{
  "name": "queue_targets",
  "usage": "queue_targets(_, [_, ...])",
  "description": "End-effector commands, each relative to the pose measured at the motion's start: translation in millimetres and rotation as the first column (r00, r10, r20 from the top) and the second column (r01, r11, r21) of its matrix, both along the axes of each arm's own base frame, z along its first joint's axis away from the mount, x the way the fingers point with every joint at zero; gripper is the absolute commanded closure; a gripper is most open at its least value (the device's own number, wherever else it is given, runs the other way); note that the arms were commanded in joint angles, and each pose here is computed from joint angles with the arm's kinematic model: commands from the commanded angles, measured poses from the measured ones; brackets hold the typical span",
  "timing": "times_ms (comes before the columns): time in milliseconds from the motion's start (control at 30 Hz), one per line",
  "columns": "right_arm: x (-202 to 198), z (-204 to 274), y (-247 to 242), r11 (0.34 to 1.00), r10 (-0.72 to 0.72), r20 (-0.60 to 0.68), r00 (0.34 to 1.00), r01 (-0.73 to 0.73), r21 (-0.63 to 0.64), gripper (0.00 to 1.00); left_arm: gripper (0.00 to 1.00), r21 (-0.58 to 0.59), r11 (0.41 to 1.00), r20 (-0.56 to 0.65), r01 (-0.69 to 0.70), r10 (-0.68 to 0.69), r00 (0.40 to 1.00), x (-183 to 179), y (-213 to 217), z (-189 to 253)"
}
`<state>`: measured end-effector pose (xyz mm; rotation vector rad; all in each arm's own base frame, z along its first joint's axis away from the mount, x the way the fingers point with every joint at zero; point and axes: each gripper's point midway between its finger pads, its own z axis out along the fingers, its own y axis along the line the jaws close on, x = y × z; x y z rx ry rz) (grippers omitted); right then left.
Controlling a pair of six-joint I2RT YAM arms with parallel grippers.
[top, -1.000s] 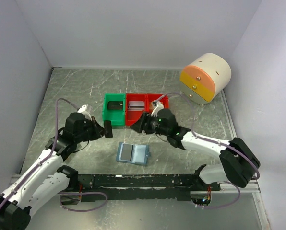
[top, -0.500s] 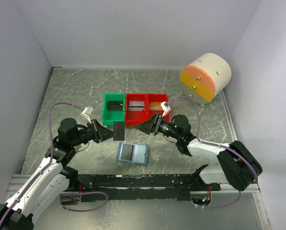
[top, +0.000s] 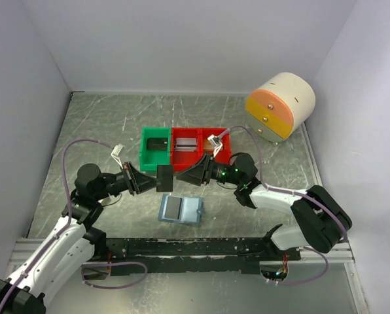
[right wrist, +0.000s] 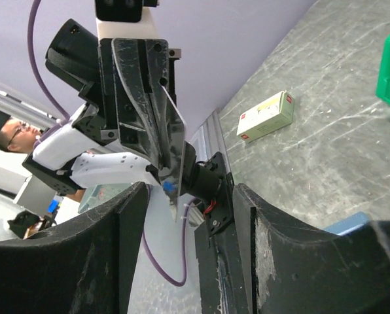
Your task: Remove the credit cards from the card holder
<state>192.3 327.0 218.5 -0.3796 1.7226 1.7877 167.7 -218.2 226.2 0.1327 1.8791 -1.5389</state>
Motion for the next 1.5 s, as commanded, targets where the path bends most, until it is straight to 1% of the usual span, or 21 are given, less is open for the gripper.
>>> queue_targets(0, [-2,5,8,0.999,0.013,0.051,0.999,-0.011,-0.049,0.45,0.93,-0.05,0.998,0.04,0.04,-0.039,0.998,-6,-2,12])
queue_targets(133, [-4,8,12,0.999,0.024,0.055,0.998,-0.022,-0.045,0.49,0.93,-0.053,0.997,0.034,0.048,-0.046,0.998,-6,-3,11])
queue_targets(267, [-11,9,20,0.997,0.069,0.06,0.996,-0.066,-0.049,0.54,0.93,-0.059,0.997,0.042,0.049,-0.047,0.998,-8,-3,14])
queue_targets(433, [-23,24,21,0.992,0.12,0.087,0.989,-0.123,0.03,0.61,0.93,-0.065,0.996,0.043,0.056,-0.053,0.998,-9,-3,15])
queue_targets(600, [-23,28,23,0.992,0.115,0.082,0.99,-0.118,0.037,0.66,0.93,-0.063,0.996,0.043,0.061,-0.059,0.997,-11,-3,14])
queue_targets(700, [-23,26,27,0.992,0.125,0.07,0.99,-0.127,0.022,0.73,0.93,-0.061,0.997,0.048,0.055,-0.052,0.997,-11,-2,15])
queue_targets(833, [-28,22,34,0.987,0.158,0.065,0.985,-0.159,0.014,0.74,0.93,-0.082,0.995,0.055,0.055,-0.05,0.997,-13,-2,16])
queue_targets(933, [-32,26,37,0.983,0.178,0.071,0.982,-0.18,0.033,0.75,0.93,-0.104,0.993,0.062,0.058,-0.052,0.997,-15,-2,18])
queue_targets(1100, [-28,20,39,0.989,0.15,0.069,0.986,-0.15,-0.01,0.79,0.93,-0.074,0.996,0.067,0.04,-0.035,0.997,-13,0,15])
queue_targets(1233, [-27,24,34,0.992,0.124,0.077,0.989,-0.124,-0.011,0.78,0.93,-0.07,0.997,0.068,0.037,-0.033,0.997,-15,1,15])
queue_targets(1367, [-29,21,35,0.99,0.141,0.064,0.988,-0.14,-0.018,0.77,0.93,-0.067,0.997,0.07,0.042,-0.037,0.997,-15,1,14])
queue_targets(1467, [-31,26,36,0.987,0.156,0.064,0.986,-0.158,0.018,0.77,0.93,-0.07,0.996,0.076,0.047,-0.041,0.996,-17,1,15])
